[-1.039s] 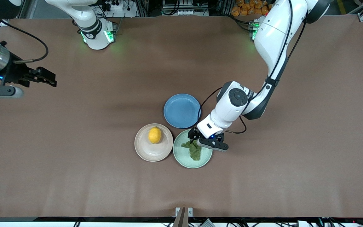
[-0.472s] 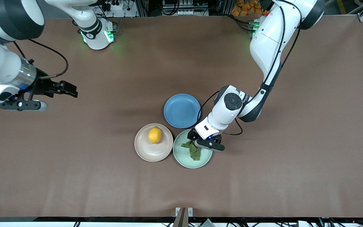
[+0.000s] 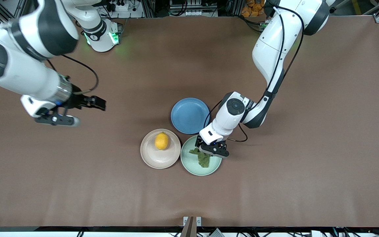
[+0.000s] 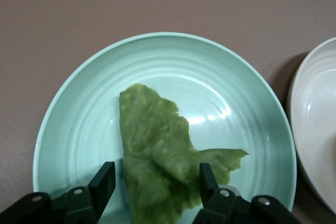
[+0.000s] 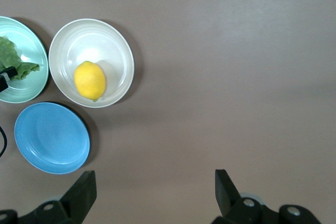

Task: Pick lemon and lettuce from plates
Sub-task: 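Grasp the lettuce with the left gripper while the right gripper reaches the lemon, then lift the lettuce off the plate while the right gripper grasps the lemon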

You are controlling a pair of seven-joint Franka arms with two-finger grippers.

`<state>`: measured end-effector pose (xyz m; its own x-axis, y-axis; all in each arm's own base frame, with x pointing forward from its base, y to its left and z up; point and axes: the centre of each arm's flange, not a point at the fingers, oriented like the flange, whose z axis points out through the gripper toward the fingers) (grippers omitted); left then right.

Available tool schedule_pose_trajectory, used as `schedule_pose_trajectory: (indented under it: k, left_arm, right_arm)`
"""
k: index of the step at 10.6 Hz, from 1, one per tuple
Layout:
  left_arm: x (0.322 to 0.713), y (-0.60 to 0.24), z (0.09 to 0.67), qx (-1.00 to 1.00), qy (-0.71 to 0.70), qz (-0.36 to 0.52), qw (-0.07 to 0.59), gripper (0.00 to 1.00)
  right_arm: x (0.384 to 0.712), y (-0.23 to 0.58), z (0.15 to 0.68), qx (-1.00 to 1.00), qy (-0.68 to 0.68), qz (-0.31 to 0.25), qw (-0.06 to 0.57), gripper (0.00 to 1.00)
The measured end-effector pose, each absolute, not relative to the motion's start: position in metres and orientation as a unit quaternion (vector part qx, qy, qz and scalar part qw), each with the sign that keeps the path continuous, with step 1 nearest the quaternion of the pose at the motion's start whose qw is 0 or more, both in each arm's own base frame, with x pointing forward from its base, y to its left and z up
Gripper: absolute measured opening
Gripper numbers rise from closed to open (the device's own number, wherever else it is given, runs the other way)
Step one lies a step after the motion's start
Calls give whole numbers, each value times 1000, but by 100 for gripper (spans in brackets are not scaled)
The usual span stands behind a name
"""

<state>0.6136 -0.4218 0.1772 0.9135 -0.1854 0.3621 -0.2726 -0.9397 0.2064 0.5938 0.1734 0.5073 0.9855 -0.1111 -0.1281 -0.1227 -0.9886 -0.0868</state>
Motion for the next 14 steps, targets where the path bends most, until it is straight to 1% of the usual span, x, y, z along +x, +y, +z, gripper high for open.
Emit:
schedule_pose_trajectory:
  k: [1,2,3,4,5,6,8,9,10,11,12,13,14]
  left_arm:
    - [614,-422,177,970,-118,172,127,65]
    - [615,-421,177,970,-118,172,127,47]
    - [614,-423,178,969,-119,173,127,32]
    - [614,-425,179,969,-120,174,128,20]
    - [614,-427,182,968,-120,177,130,7]
    - [615,-428,185,968,-116,179,132,3]
    - [621,-425,199,970,-112,177,127,3]
    - [628,-422,222,971,-109,173,121,3]
    - [637,-414,259,974,-103,168,115,3]
    - [650,-390,305,978,-89,157,102,3]
    - [663,-350,348,984,-71,140,87,3]
    - [676,-300,380,988,-67,124,69,3]
    - [687,-247,399,990,-69,108,54,3]
  right_arm:
    - [598,187,490,-995,61,65,48,100]
    - [602,200,475,-995,64,65,50,100]
    - [605,214,462,-994,72,62,54,100]
    - [606,231,450,-993,86,59,60,100]
    - [606,251,438,-992,98,56,65,100]
    - [604,272,425,-990,107,53,69,100]
    - [599,311,397,-989,116,49,76,100]
    - [597,323,383,-989,113,48,77,100]
    - [597,332,368,-990,107,46,73,100]
    - [597,339,354,-993,97,37,63,100]
    - [597,346,340,-995,86,27,53,100]
    - [596,354,328,-996,78,17,50,100]
    - [596,362,316,-996,72,6,52,100]
